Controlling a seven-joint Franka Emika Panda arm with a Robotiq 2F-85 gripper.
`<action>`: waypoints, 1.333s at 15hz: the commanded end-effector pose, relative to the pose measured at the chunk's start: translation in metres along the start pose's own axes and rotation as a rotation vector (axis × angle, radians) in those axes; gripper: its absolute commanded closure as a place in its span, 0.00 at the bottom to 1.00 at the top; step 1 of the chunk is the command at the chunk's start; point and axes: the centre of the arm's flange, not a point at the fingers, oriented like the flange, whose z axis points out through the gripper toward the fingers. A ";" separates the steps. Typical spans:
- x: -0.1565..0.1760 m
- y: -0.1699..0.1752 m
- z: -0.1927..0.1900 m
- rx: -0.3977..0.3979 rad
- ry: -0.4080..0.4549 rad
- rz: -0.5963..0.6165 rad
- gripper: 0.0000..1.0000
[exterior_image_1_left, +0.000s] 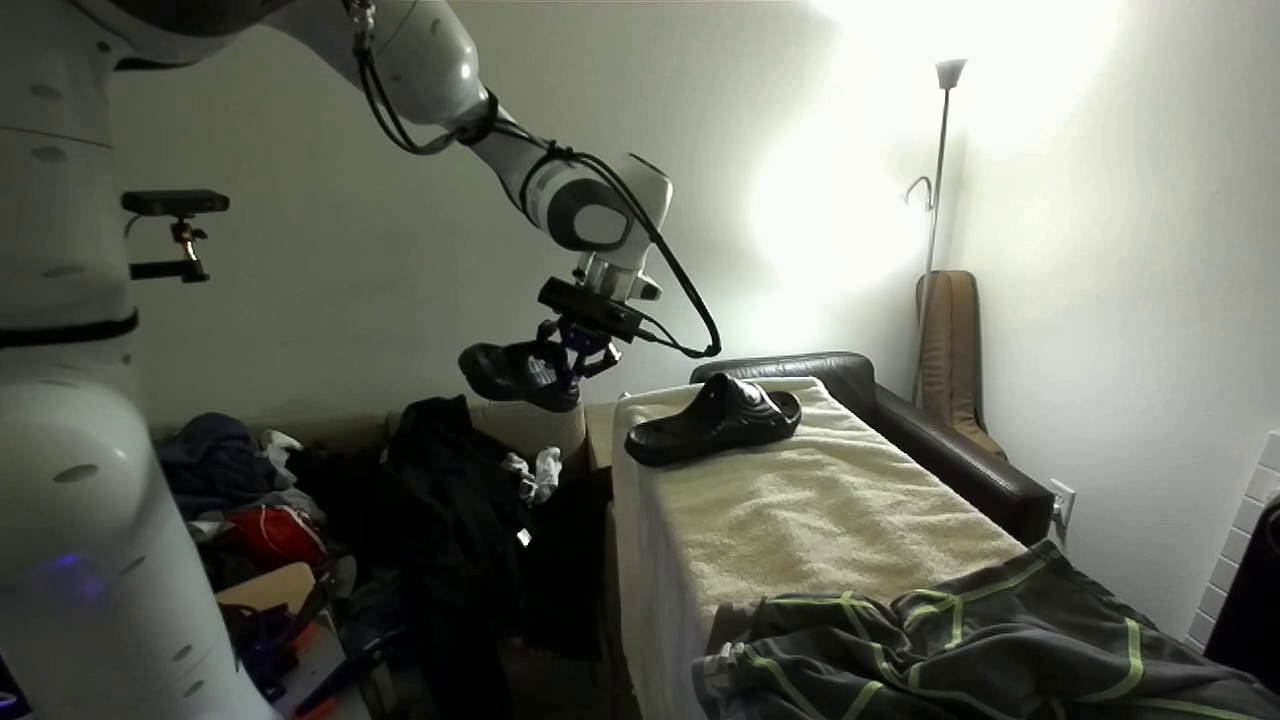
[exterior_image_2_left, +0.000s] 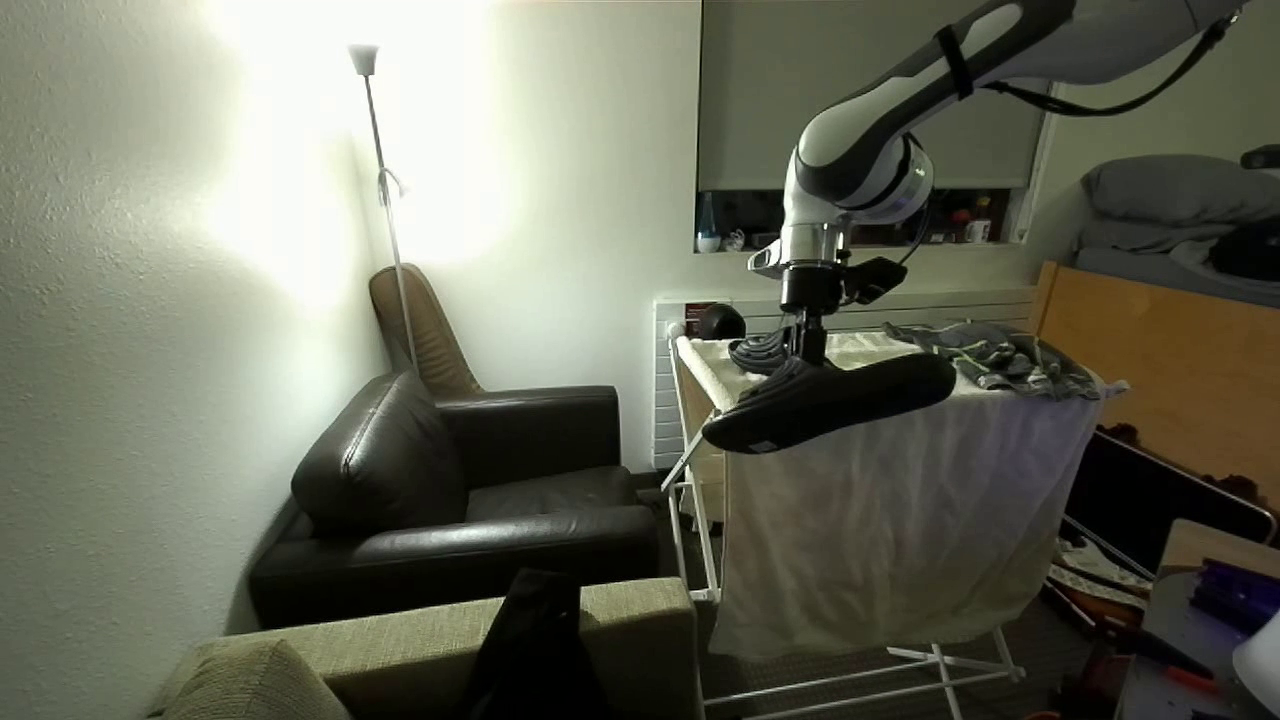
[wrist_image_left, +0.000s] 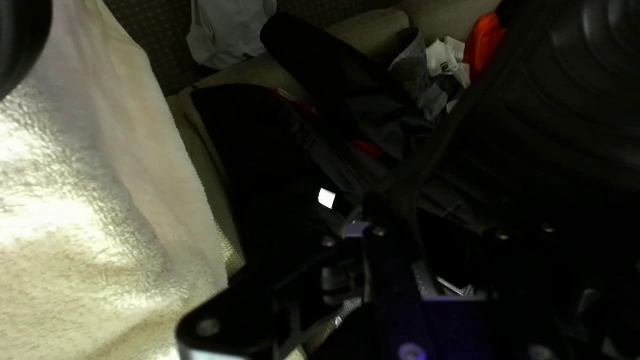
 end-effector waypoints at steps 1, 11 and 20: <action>0.000 0.000 0.000 0.000 0.000 0.000 0.92; 0.033 -0.003 0.016 -0.036 -0.140 -0.135 0.97; 0.116 -0.033 0.057 -0.057 -0.291 -0.360 0.96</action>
